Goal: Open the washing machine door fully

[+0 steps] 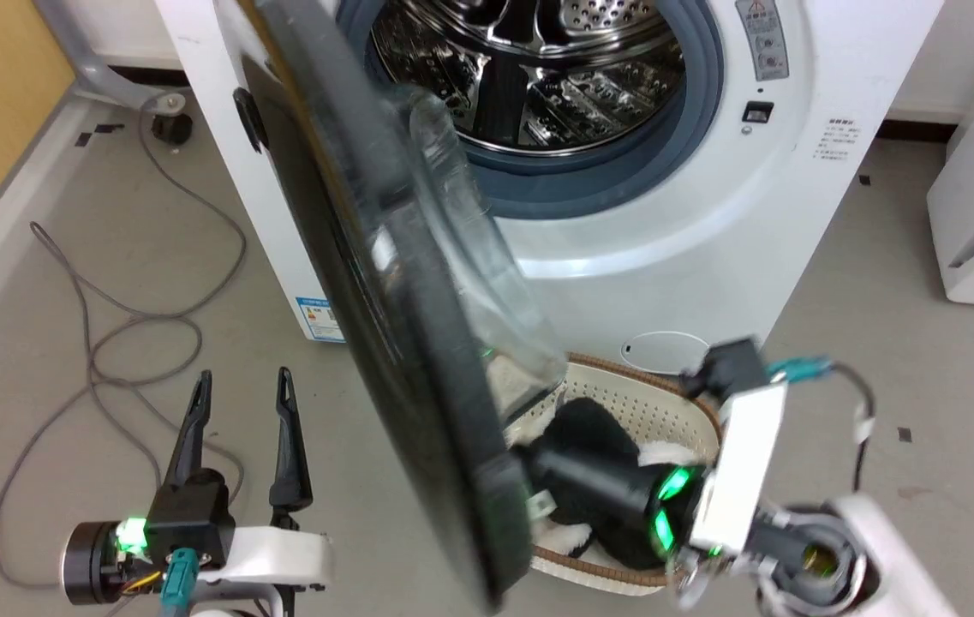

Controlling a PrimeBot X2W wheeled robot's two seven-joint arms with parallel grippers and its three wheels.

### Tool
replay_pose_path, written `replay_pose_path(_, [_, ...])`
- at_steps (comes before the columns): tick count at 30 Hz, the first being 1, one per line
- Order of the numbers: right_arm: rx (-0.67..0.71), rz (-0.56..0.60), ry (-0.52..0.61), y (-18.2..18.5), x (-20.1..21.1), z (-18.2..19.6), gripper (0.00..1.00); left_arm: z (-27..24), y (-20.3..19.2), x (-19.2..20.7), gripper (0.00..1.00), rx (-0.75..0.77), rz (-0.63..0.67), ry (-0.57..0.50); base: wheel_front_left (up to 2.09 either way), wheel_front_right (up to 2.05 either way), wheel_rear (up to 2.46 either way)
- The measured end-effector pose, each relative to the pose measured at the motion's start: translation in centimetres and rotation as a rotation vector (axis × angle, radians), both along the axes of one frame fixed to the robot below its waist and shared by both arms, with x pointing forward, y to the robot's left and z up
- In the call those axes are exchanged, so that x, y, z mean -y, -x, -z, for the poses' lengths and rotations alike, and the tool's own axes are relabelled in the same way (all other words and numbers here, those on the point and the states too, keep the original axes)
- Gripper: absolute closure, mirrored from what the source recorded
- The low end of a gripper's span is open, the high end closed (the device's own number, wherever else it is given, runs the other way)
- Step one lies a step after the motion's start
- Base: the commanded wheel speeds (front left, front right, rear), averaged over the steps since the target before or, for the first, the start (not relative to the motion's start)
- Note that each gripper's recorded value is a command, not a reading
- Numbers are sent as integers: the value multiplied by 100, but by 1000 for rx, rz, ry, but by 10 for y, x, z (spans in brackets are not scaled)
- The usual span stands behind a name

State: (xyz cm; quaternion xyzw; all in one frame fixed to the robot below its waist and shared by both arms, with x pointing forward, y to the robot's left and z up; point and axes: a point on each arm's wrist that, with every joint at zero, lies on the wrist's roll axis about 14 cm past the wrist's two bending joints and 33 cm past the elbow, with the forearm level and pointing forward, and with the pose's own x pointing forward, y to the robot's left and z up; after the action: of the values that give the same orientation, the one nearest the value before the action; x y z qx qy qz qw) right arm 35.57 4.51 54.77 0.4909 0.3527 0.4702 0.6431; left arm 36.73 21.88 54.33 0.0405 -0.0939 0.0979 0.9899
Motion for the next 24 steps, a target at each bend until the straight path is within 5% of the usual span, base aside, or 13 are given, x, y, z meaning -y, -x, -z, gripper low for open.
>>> replay_pose_path(6, [-11, -65, 3, 33, -16, 6, 100, 2, 6, -2, 0, -6, -5, -2, 0, 0, 0])
replay_pose_path(10, [30, 33, -17, 22, -8, -4, 100, 2, 9, -3, 0, -8, -6, -2, 0, 0, 0])
replay_pose_path(17, [241, 465, -69, -29, 44, -50, 100, 2, 15, -4, 0, -7, -8, 0, 0, 0, 0])
replay_pose_path(24, [594, 824, 44, -43, 103, -75, 100, 0, 17, -2, 0, 1, 4, 1, 0, 0, 0])
